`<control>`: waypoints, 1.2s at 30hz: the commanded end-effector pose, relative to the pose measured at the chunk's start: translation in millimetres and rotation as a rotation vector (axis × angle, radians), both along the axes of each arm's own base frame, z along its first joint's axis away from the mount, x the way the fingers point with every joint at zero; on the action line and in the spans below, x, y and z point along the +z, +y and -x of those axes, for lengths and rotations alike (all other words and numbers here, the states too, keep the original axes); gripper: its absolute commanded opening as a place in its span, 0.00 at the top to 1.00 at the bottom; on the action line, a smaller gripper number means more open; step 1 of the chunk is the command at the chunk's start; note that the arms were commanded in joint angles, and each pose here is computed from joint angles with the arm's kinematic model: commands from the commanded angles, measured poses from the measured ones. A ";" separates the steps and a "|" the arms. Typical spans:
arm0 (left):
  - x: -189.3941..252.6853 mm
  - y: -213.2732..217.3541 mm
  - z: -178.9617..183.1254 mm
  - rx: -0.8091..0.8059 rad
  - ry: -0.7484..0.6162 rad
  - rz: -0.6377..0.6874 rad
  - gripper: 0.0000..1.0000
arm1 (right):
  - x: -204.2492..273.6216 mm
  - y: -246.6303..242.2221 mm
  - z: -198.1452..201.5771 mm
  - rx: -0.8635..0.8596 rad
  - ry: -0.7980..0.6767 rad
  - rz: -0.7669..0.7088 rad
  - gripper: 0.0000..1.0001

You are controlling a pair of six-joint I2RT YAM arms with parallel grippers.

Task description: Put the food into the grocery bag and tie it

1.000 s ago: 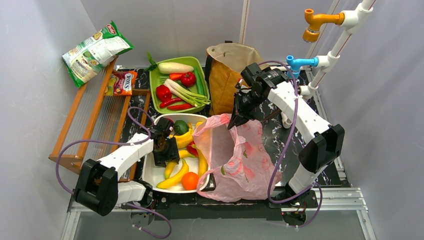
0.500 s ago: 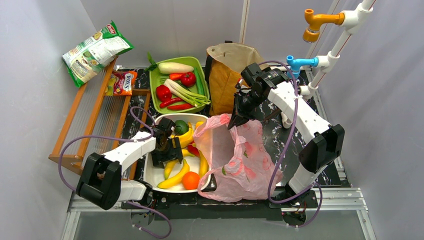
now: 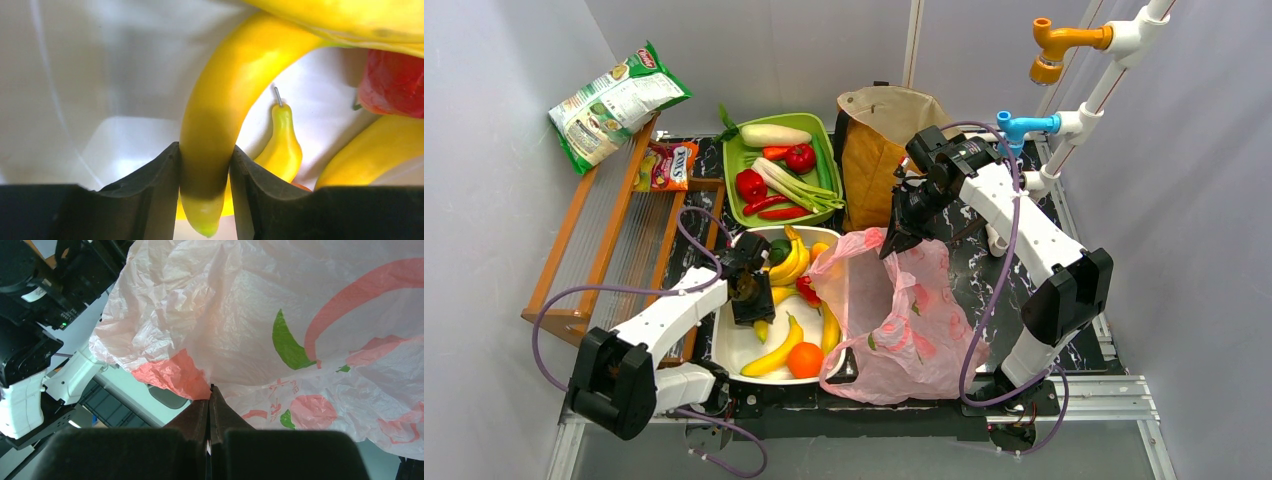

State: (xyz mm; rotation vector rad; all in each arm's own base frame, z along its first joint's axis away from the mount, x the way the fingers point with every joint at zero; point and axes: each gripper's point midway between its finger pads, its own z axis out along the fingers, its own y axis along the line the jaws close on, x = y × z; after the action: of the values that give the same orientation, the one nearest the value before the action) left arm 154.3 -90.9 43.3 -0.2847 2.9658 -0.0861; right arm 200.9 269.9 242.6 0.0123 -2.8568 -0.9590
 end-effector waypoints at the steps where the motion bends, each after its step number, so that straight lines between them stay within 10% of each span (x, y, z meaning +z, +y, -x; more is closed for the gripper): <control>1: 25.1 8.2 -15.0 0.006 -0.099 -0.033 0.73 | 10.8 -0.2 -1.8 -0.001 -0.008 -0.022 0.99; 18: 93.9 10.0 -19.8 -0.033 -0.180 -0.020 0.99 | 18.4 5.7 -11.0 -0.001 -0.024 -0.038 0.99; 36: 183.9 17.8 8.2 -0.140 -0.363 0.067 1.00 | 21.0 11.0 -19.0 -0.004 -0.016 -0.042 0.99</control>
State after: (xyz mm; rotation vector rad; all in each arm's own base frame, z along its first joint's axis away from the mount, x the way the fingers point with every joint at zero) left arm 154.1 -66.1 204.1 -0.1385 2.6514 -0.1292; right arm 218.2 279.4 250.3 0.0157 -2.8602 -0.9847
